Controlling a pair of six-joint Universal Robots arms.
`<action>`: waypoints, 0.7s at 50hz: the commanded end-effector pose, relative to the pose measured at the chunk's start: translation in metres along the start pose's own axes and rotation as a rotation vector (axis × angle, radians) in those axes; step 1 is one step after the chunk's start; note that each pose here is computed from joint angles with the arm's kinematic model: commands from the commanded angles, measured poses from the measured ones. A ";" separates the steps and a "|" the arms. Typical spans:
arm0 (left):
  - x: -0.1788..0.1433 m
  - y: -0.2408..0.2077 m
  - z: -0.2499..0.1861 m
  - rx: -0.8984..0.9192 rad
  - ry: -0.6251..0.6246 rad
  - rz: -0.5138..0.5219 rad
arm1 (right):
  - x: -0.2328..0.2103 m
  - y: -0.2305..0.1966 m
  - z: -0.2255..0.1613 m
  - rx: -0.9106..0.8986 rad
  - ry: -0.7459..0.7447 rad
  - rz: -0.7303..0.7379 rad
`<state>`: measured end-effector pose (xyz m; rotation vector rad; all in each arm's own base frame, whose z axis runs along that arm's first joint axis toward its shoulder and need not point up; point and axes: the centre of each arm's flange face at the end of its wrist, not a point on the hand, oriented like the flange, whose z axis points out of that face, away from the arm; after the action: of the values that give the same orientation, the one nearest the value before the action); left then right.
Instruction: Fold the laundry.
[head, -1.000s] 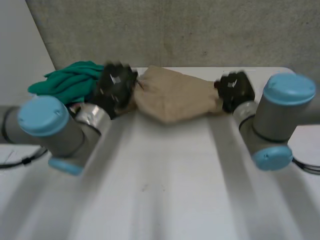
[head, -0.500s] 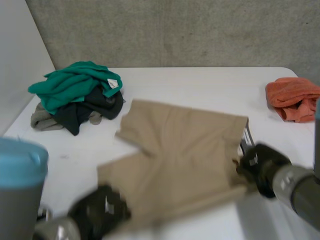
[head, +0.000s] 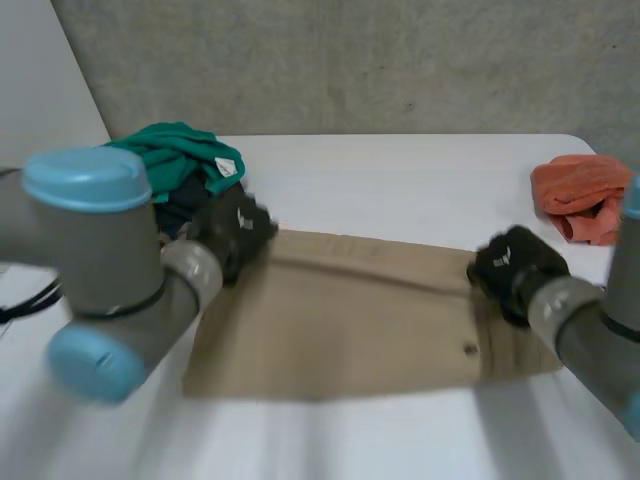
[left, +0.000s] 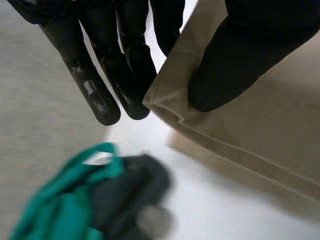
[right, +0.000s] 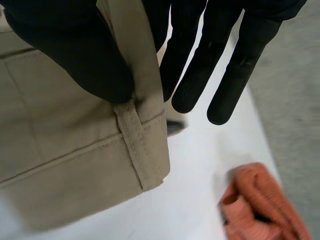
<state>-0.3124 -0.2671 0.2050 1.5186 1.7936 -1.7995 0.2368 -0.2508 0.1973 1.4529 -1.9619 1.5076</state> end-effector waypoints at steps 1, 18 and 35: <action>-0.012 0.014 0.088 0.140 -0.225 0.010 | 0.012 -0.007 0.074 0.113 0.183 0.038; 0.012 -0.005 0.085 0.271 -0.364 -0.018 | 0.031 0.000 0.093 0.171 0.321 0.205; 0.009 -0.022 0.024 0.297 -0.302 -0.199 | 0.014 0.065 0.044 -0.044 -0.040 0.498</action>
<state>-0.3426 -0.2859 0.2059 1.1017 1.5946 -2.3039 0.1982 -0.2907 0.1650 1.0469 -2.5150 1.5458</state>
